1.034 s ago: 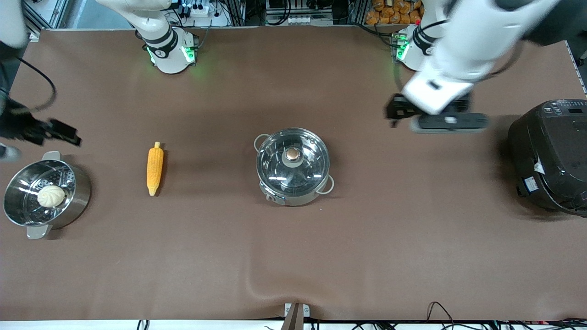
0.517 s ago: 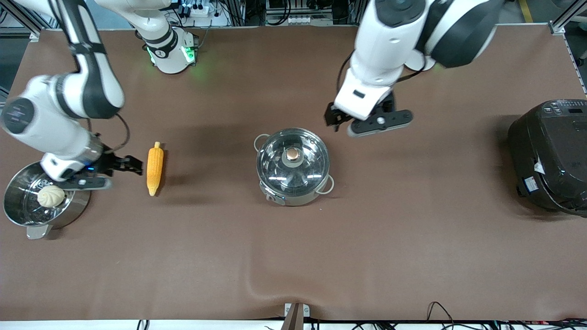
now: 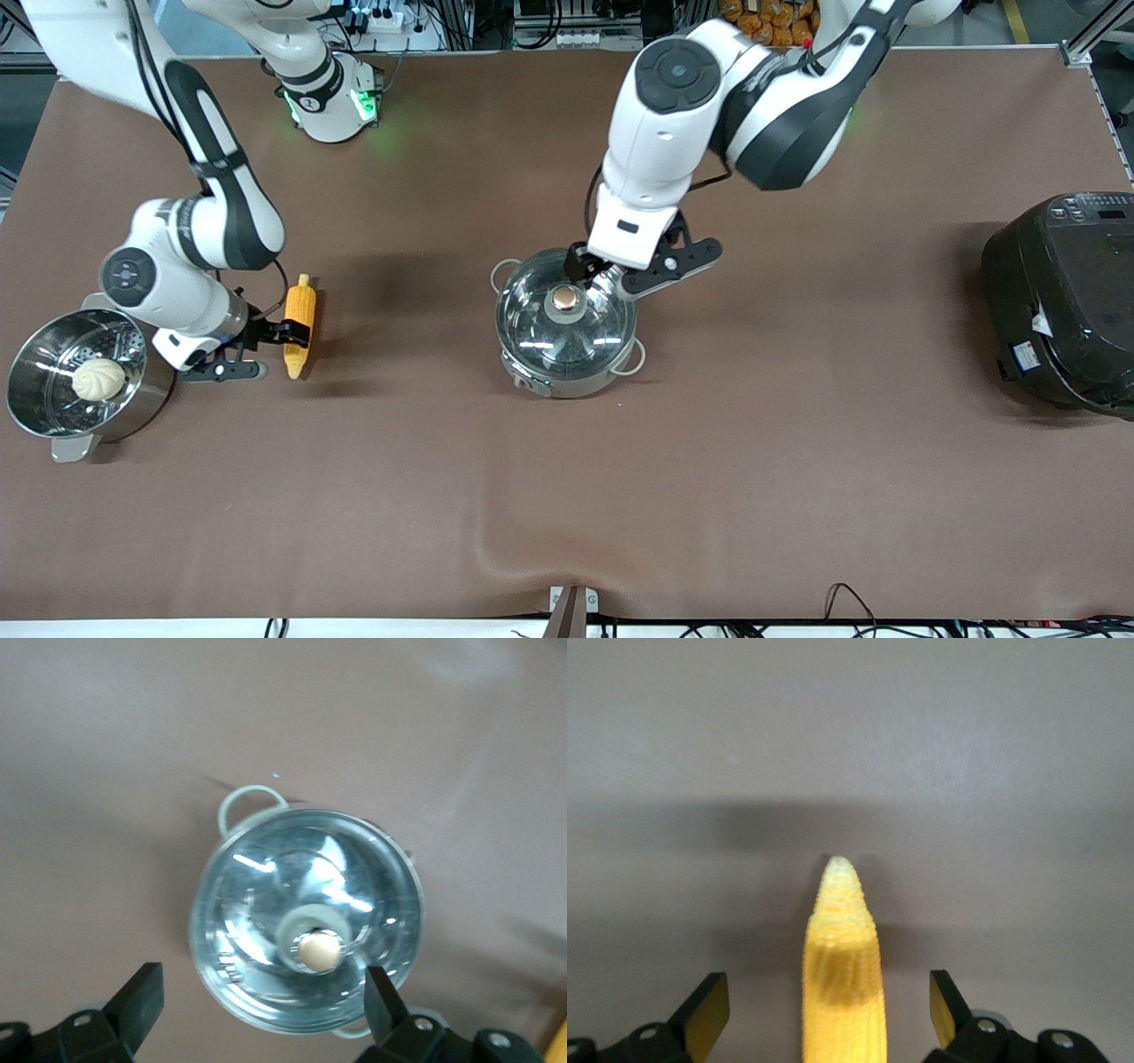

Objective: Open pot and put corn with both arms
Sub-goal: 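Grasp the yellow corn with the right gripper while the left gripper reaches the lid, then grasp the glass lid knob with the left gripper while the right gripper lifts corn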

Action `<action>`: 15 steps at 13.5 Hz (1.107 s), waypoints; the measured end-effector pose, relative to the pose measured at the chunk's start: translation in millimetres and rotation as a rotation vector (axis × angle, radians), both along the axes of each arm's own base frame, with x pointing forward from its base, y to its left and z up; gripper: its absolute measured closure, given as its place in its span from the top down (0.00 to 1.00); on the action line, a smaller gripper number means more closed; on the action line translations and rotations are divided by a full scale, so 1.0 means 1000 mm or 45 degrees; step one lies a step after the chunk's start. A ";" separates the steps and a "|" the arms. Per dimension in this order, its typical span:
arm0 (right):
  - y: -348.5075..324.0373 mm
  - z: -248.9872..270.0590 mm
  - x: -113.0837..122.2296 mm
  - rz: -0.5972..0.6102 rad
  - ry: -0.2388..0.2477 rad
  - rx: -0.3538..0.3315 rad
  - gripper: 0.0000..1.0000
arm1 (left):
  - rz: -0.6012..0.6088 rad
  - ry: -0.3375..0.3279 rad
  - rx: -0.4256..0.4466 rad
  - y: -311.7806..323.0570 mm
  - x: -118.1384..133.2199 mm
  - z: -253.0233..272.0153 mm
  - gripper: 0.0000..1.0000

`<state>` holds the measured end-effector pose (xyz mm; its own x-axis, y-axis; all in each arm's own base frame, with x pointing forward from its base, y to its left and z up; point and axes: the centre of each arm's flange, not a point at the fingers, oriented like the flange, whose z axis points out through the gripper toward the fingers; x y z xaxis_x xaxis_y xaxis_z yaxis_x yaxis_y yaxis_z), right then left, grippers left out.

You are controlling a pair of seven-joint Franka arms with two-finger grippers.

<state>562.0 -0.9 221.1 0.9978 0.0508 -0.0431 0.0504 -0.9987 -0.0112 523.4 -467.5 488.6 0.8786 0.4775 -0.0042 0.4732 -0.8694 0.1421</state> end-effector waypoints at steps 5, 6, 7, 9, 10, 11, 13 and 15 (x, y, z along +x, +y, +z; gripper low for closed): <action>-0.001 -0.037 -0.025 0.034 0.106 0.002 1.00 | 0.130 -0.022 -0.037 -0.047 0.000 -0.054 1.00; 0.000 -0.037 -0.026 0.035 0.117 0.002 0.97 | 0.133 -0.036 -0.014 -0.052 0.000 -0.062 1.00; 0.000 -0.038 -0.027 0.038 0.132 0.002 0.97 | 0.134 -0.047 0.009 -0.054 -0.001 -0.069 1.00; 0.001 -0.039 -0.030 0.041 0.165 0.003 0.92 | 0.133 -0.049 0.040 -0.056 -0.001 -0.081 1.00; 0.001 -0.039 -0.031 0.042 0.174 0.004 0.85 | 0.129 -0.044 0.059 -0.056 0.000 -0.090 1.00; 0.002 -0.040 -0.033 0.043 0.189 0.004 0.73 | 0.120 -0.040 0.083 -0.058 -0.001 -0.102 1.00; 0.002 -0.039 -0.036 0.043 0.231 0.005 0.49 | 0.096 -0.039 0.130 -0.064 -0.003 -0.129 0.96; 0.002 -0.026 -0.033 0.044 0.257 0.005 0.44 | 0.090 -0.039 0.135 -0.067 -0.003 -0.141 0.94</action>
<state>529.4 0.9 195.2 0.9666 0.0854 -0.2418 0.0808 -0.9963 -0.0288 520.6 -534.7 347.7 0.8417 0.5347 0.0756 0.5308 -0.8449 0.0662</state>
